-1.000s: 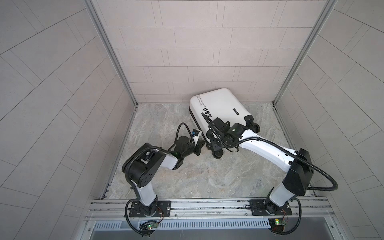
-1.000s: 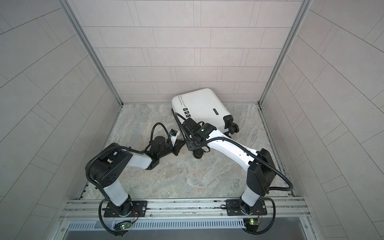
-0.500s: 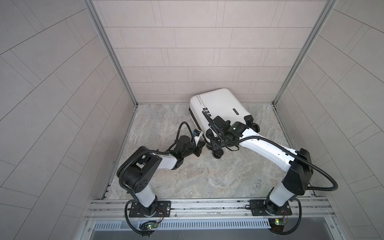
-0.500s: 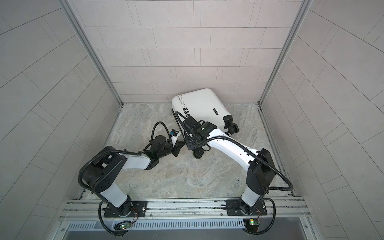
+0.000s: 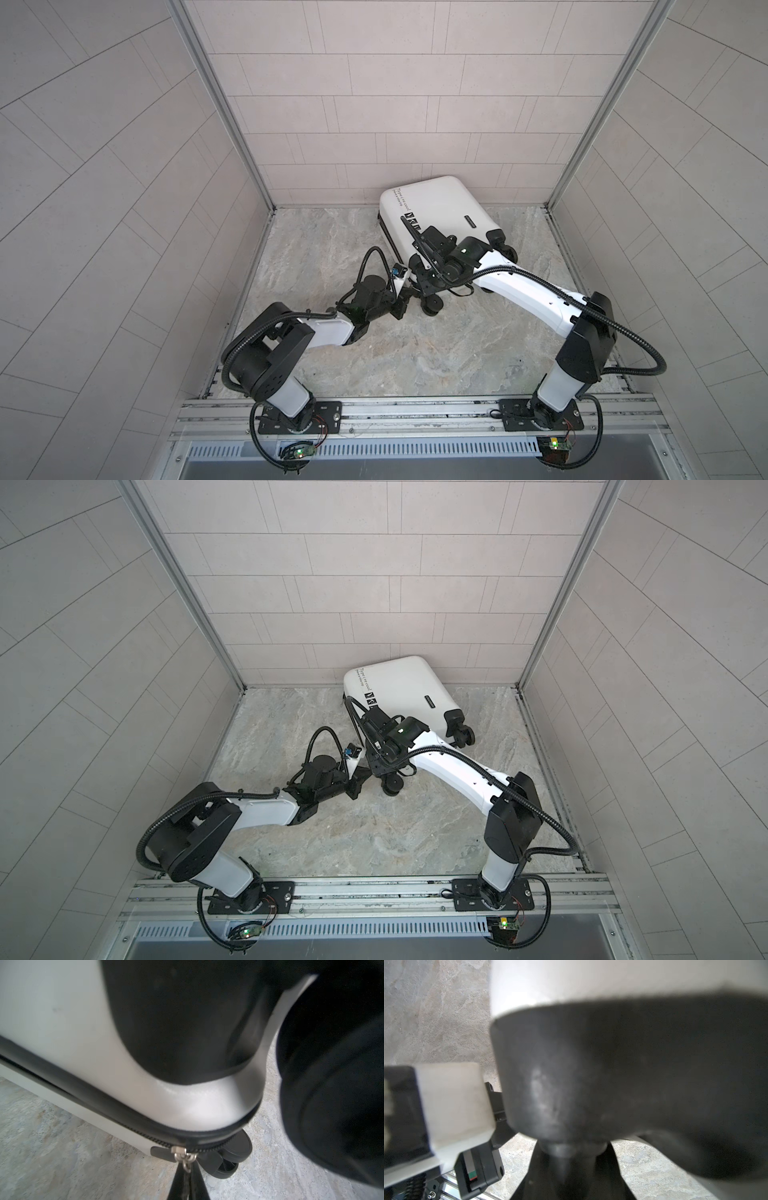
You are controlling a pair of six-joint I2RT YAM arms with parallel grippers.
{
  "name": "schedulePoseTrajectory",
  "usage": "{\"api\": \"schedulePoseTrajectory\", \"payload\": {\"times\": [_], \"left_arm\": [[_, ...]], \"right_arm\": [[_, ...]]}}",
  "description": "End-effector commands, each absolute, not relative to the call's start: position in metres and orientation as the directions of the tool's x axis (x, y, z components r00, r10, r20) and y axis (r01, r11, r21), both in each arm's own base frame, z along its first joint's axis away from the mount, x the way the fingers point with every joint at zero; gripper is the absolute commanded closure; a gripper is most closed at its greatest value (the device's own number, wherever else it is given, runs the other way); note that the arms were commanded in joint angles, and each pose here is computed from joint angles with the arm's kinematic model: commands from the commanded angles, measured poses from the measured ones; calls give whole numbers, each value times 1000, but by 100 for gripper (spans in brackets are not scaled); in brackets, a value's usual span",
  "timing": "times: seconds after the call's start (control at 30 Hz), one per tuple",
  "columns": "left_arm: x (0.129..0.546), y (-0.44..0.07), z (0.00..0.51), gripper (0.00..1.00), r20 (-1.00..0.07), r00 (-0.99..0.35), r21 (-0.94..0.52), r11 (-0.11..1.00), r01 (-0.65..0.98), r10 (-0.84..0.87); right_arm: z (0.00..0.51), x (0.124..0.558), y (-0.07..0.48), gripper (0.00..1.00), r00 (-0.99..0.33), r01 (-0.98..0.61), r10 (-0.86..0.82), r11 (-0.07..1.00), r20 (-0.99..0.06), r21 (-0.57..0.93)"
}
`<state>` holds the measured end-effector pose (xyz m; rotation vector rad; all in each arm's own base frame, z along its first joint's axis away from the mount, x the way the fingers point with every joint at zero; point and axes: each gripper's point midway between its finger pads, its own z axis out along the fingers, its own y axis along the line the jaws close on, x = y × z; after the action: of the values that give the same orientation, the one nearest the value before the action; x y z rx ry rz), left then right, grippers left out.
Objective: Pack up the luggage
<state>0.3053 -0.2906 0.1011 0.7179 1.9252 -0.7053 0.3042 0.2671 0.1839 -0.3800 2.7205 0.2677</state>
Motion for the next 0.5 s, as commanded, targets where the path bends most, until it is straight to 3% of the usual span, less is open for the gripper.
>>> {"api": "schedulePoseTrajectory", "payload": {"times": [0.0, 0.33, 0.47], "left_arm": [[286, -311, 127, 100, -932, -322, -171, 583, 794, 164], [274, -324, 134, 100, -946, -312, -204, 580, 789, 91], [279, -315, 130, 100, -946, -320, -225, 625, 748, 42]], "right_arm": [[228, 337, 282, 95, -824, -271, -124, 943, -552, 193], [223, 341, 286, 97, -826, -261, -107, 943, -553, 207], [215, 336, 283, 87, -835, -265, -116, 941, -538, 208]]}}
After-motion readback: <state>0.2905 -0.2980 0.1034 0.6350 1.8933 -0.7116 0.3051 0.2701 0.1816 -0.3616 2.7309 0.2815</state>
